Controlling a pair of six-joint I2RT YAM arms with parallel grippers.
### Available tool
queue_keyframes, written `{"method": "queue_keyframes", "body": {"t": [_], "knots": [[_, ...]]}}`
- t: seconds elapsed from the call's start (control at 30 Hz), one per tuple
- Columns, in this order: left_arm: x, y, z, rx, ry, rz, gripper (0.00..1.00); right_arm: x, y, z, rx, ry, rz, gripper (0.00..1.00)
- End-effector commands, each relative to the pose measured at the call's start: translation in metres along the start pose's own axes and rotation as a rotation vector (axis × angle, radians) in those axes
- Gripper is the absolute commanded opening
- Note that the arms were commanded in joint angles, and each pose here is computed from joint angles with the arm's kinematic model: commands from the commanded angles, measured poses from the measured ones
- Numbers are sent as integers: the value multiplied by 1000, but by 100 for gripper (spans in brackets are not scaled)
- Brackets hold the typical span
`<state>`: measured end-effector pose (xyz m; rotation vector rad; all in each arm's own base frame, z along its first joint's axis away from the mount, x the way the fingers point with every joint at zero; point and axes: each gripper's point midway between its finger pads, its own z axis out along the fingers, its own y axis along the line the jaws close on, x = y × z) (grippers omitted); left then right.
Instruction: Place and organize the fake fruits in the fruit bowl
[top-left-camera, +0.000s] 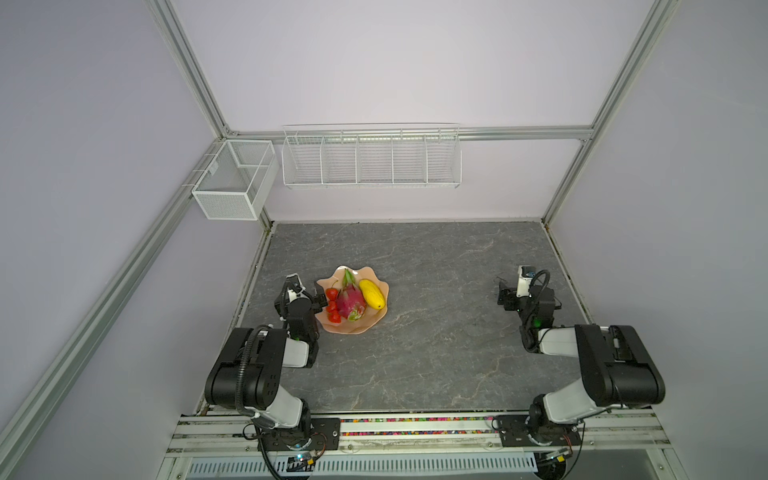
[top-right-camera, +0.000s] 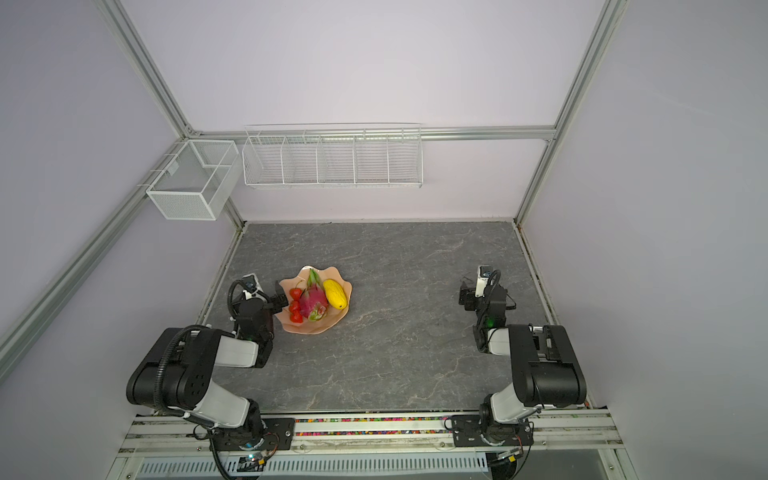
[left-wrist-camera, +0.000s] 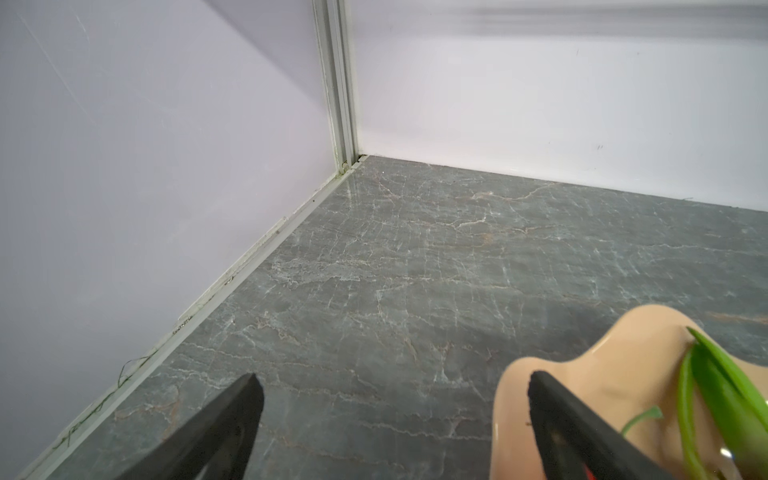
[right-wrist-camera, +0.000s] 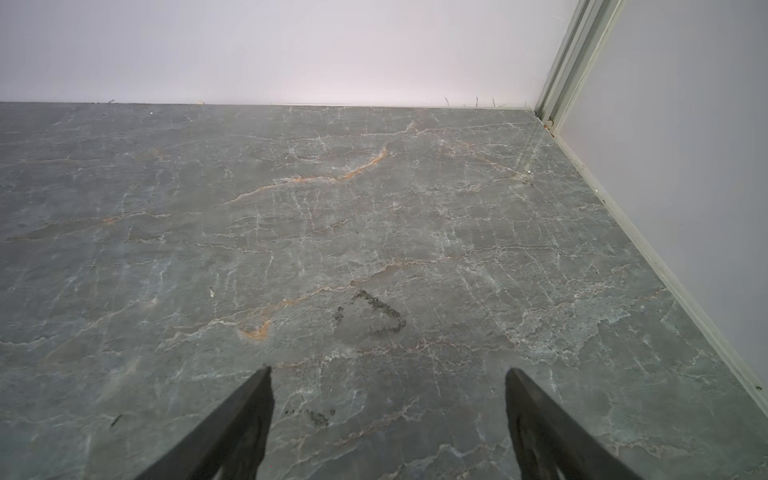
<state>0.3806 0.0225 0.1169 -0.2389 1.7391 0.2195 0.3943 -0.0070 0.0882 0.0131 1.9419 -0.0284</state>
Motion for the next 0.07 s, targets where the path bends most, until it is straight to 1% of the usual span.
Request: {"method": "queue_keyframes", "body": {"t": [0.0, 0.03], "knots": [[-8, 2, 8, -25, -10, 9, 99, -3, 3, 0, -6, -6, -30, 88], [-7, 2, 9, -29, 5, 6, 99, -4, 3, 0, -3, -7, -31, 88]]}}
